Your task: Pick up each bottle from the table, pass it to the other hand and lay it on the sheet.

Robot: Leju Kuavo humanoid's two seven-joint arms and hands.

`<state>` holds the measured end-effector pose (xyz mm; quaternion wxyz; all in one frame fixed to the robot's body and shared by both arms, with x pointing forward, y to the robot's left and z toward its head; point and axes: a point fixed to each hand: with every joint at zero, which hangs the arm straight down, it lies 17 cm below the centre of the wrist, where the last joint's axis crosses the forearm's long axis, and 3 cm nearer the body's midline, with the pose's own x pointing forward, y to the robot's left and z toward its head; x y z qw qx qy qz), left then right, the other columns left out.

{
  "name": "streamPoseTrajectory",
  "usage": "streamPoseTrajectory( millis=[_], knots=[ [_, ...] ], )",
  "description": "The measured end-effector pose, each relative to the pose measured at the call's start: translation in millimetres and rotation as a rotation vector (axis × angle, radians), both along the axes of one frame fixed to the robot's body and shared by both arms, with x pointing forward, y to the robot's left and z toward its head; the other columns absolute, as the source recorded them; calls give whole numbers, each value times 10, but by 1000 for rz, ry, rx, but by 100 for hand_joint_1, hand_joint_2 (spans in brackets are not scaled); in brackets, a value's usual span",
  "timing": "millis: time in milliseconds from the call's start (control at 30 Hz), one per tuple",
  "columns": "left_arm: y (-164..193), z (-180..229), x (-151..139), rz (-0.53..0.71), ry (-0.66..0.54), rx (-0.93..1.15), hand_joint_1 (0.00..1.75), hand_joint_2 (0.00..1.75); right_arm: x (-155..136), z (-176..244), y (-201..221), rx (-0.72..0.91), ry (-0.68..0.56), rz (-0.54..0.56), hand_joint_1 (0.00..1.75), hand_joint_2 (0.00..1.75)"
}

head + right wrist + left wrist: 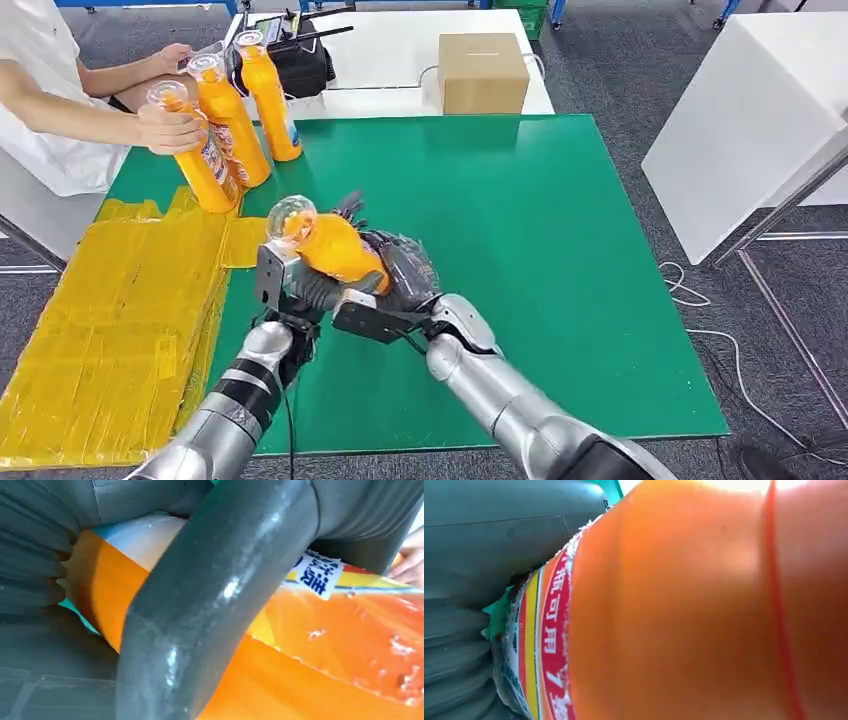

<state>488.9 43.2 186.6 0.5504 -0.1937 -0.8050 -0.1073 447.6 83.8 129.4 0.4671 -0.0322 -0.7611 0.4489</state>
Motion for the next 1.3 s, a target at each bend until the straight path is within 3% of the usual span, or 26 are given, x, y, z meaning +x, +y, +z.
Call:
streamPoseTrajectory(
  millis=[533, 567, 600, 633, 667, 867, 1300],
  knots=[
    [194, -57, -9, 58, 45, -92, 175, 175, -46, -65, 24, -33, -21, 14, 175, 175],
    [197, -61, -10, 60, 48, -94, 175, 175, -47, -63, 21, -31, -24, 14, 105, 175],
    [199, -64, -12, 62, 49, -96, 175, 175, -48, -56, 21, -28, -29, 14, 0, 175],
    [204, -60, -12, 64, 48, -97, 175, 175, -52, -51, 20, -26, -33, 15, 0, 175],
    [219, -58, -5, 69, 50, -102, 175, 175, -60, -50, 22, -22, -36, 18, 0, 0],
    [536, 23, 179, 239, 38, -85, 175, 175, -303, 45, 68, 169, 5, 53, 0, 0],
    [688, 151, 272, 312, 0, -58, 175, 175, -410, 187, 51, 309, 45, 35, 0, 0]
  ],
)
